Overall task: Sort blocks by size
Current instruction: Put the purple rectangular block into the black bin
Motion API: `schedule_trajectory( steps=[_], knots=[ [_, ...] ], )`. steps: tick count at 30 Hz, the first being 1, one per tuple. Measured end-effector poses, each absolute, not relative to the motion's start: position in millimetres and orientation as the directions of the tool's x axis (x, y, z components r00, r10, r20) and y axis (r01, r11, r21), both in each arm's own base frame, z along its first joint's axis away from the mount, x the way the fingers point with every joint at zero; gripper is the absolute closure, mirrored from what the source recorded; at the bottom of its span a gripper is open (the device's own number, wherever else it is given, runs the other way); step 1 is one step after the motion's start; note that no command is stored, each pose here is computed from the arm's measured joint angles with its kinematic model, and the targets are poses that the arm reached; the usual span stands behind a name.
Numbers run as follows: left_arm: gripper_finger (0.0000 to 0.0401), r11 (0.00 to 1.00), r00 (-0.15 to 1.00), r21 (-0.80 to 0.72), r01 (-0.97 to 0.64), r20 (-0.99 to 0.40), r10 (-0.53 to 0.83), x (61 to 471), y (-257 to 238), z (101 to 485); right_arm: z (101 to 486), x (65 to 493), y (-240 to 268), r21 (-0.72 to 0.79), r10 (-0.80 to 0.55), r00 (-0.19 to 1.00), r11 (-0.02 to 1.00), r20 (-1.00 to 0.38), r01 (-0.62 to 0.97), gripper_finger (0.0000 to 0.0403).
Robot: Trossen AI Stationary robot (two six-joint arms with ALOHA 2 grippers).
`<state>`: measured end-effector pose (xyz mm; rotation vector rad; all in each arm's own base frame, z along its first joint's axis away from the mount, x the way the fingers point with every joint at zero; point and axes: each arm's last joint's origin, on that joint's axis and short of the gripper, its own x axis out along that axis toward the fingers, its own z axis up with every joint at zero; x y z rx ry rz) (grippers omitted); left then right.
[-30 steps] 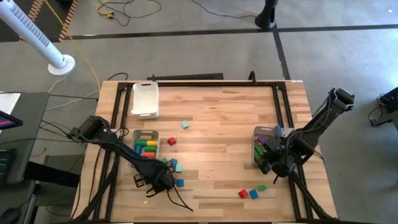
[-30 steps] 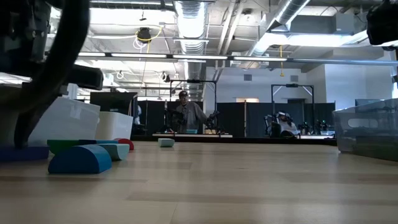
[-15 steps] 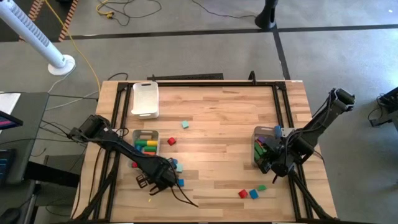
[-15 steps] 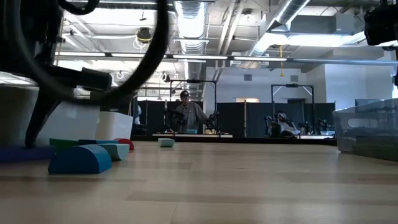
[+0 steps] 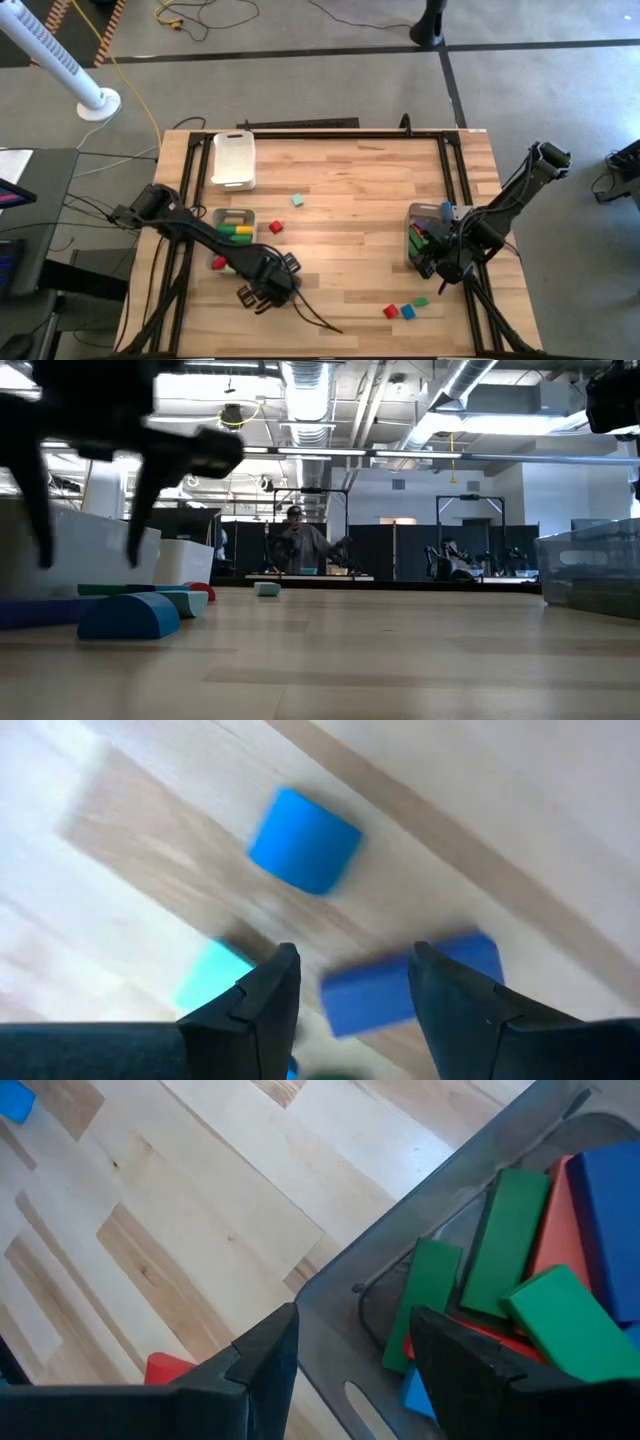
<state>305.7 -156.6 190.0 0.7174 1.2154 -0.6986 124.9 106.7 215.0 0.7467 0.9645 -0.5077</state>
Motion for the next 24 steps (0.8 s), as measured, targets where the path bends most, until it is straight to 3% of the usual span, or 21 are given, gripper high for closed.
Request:
schedule_trajectory(
  steps=[5,10,13,17,24],
  knots=[
    [0.0225,0.723,0.259,0.100,0.683,-0.960,-0.111,318.1,-151.3,204.4,215.1,125.0,106.9,0.339,-0.060,0.489,0.647,-0.870,0.683,0.0184],
    [0.0225,0.914,0.183,-0.111,0.390,-0.963,-0.195,319.7,-141.0,205.7,215.5,125.7,107.6,0.349,-0.053,0.496,0.645,-0.867,0.680,0.0184],
    [0.0225,0.933,0.123,-0.187,0.308,-0.964,-0.234,316.7,-138.2,205.0,215.6,125.7,107.6,0.347,-0.053,0.495,0.648,-0.867,0.678,0.0184],
    [0.0225,0.918,0.063,-0.162,0.361,-0.978,-0.197,307.8,-142.0,203.9,215.5,127.2,105.7,0.337,-0.061,0.494,0.657,-0.867,0.674,0.0184],
    [0.0225,0.972,0.027,-0.200,0.124,-0.978,-0.205,304.0,-141.0,200.5,215.6,131.2,101.8,0.328,-0.073,0.496,0.665,-0.865,0.671,0.0184]
  ],
)
